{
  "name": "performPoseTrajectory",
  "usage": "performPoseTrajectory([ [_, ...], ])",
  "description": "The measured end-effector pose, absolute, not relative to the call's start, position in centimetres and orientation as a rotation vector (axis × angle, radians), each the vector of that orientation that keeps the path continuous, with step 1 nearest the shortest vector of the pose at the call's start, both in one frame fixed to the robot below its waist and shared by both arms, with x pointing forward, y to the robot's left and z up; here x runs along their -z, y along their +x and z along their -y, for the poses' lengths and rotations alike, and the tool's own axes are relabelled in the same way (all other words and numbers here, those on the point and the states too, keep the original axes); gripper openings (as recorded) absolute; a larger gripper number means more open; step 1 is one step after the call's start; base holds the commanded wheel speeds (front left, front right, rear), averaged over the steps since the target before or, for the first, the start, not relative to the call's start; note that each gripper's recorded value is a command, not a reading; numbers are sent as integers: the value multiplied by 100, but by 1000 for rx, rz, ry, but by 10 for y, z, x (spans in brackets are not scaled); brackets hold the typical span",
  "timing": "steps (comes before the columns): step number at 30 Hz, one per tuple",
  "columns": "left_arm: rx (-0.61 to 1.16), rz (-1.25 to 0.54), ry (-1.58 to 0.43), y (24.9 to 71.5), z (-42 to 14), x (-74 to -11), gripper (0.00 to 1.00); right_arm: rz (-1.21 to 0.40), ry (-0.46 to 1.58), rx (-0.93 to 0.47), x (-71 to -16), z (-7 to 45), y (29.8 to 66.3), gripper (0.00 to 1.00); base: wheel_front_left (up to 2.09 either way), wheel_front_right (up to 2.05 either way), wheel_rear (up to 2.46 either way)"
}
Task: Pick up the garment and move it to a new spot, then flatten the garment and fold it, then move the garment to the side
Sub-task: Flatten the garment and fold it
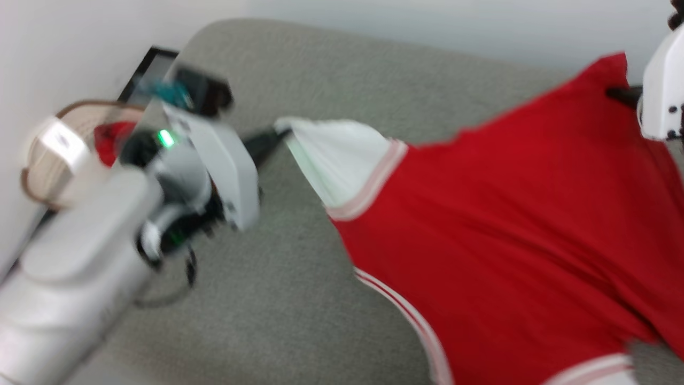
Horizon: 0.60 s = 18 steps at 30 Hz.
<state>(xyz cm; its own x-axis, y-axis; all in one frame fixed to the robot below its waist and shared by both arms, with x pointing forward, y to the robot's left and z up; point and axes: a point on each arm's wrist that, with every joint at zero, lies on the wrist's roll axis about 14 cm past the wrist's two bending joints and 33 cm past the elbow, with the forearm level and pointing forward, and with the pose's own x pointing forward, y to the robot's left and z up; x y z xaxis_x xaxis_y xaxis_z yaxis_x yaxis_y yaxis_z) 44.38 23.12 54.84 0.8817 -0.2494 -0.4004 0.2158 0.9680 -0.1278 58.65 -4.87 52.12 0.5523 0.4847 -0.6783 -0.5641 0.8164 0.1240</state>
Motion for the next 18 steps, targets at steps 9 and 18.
performPoseTrajectory([
  [9, 251, -241, 102, 490, -231, -665, 0, -451, -109, -571, -624, 65, 585, 0, 0, 0, 0],
  [18, 226, 10, 227, 510, -218, -776, 0, -134, -91, -479, -724, 89, 574, 0, 0, 0, 0],
])
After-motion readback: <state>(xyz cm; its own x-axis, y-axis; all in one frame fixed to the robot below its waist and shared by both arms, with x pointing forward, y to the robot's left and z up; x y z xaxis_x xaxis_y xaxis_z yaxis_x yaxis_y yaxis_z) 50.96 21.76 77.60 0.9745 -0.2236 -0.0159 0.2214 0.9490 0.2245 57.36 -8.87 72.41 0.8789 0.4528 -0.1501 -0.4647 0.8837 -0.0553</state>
